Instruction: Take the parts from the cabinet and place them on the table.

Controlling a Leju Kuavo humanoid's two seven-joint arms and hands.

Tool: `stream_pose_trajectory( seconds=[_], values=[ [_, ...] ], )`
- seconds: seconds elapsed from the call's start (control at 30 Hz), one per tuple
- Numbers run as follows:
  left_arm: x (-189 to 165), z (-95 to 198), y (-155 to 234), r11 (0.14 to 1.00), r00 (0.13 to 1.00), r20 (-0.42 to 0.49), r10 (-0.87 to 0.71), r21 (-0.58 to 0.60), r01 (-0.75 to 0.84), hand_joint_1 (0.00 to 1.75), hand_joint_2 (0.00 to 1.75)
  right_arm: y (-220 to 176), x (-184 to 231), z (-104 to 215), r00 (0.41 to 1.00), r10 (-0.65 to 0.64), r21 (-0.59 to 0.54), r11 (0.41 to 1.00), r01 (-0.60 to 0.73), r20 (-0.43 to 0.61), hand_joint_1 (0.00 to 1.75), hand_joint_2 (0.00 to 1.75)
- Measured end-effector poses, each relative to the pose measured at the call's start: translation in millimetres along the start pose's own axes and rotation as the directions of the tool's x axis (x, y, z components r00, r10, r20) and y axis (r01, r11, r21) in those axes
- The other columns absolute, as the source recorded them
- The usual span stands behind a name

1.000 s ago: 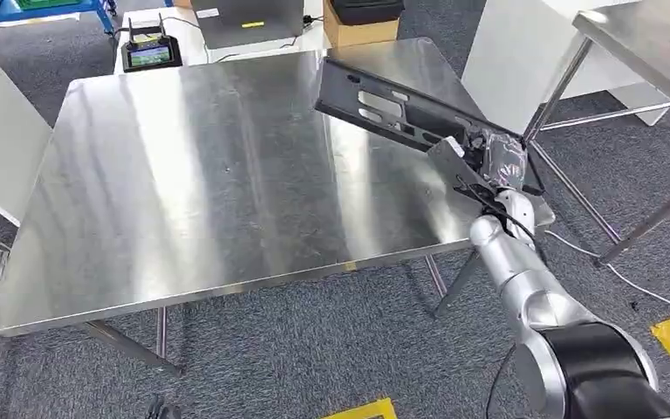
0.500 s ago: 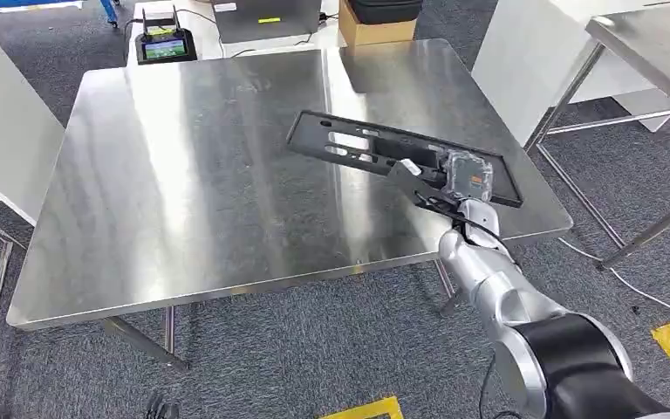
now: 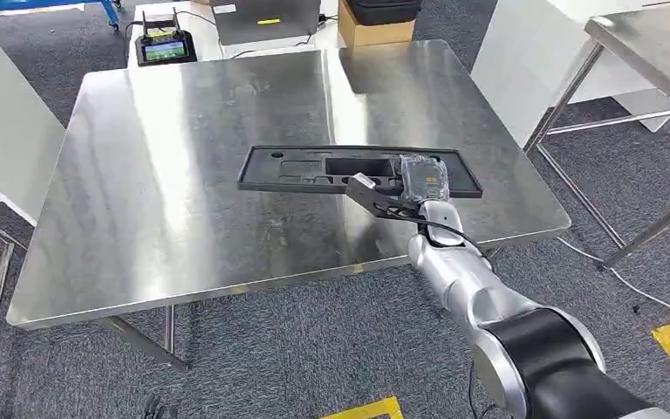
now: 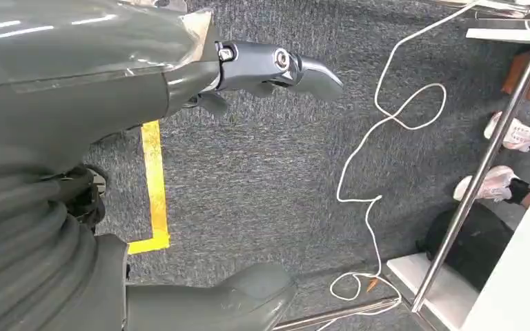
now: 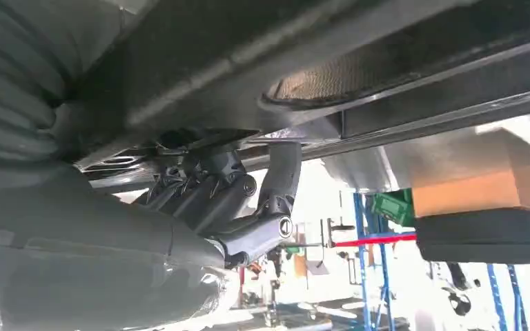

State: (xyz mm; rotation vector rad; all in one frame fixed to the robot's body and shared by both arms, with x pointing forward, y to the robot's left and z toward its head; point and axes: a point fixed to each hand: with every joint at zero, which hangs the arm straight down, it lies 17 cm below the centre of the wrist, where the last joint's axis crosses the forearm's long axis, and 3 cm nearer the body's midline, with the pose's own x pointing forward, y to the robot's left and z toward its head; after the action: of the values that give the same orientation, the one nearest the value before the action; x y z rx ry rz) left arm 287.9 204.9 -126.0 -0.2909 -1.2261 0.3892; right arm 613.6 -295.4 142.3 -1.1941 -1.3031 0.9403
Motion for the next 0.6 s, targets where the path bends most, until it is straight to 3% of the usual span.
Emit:
stream_pose_trajectory(
  seconds=[0.33, 0.37, 0.4, 0.5, 0.53, 0.6],
  values=[
    [-1.2, -0.5, -4.4, 0.999, 1.000, -0.007, -0.023, -0.024, 0.023, 0.00, 1.75, 12.2, 13.4, 5.0, 0.999, 0.015, 0.039, 0.999, -0.017, 0.035, 1.75, 1.75],
    [-1.0, -1.2, -5.5, 0.999, 1.000, -0.007, -0.028, -0.030, 0.028, 0.00, 0.00, 15.4, 14.9, 6.9, 0.999, 0.015, 0.045, 0.999, -0.017, 0.038, 0.00, 0.00],
    [-0.4, -2.2, -6.4, 0.999, 0.999, -0.007, -0.033, -0.034, 0.033, 0.00, 1.75, 19.1, 15.7, 9.2, 0.999, 0.017, 0.052, 0.998, -0.019, 0.040, 0.00, 0.00],
    [-2.8, -5.2, -2.8, 0.998, 0.998, -0.021, -0.064, -0.028, 0.064, 0.00, 1.75, 30.3, 17.6, 16.4, 0.999, 0.010, 0.072, 0.997, -0.013, 0.040, 0.00, 0.00],
    [-4.4, -5.5, -1.3, 0.997, 0.997, -0.029, -0.075, -0.026, 0.074, 0.00, 0.00, 34.8, 17.3, 19.3, 0.999, 0.009, 0.080, 0.997, -0.012, 0.039, 0.00, 0.00],
    [-13.5, -4.0, 1.3, 0.995, 0.993, -0.071, -0.097, -0.035, 0.095, 0.00, 0.00, 42.0, 16.5, 24.1, 0.999, 0.007, 0.093, 0.996, -0.010, 0.034, 0.00, 0.00]
  ],
)
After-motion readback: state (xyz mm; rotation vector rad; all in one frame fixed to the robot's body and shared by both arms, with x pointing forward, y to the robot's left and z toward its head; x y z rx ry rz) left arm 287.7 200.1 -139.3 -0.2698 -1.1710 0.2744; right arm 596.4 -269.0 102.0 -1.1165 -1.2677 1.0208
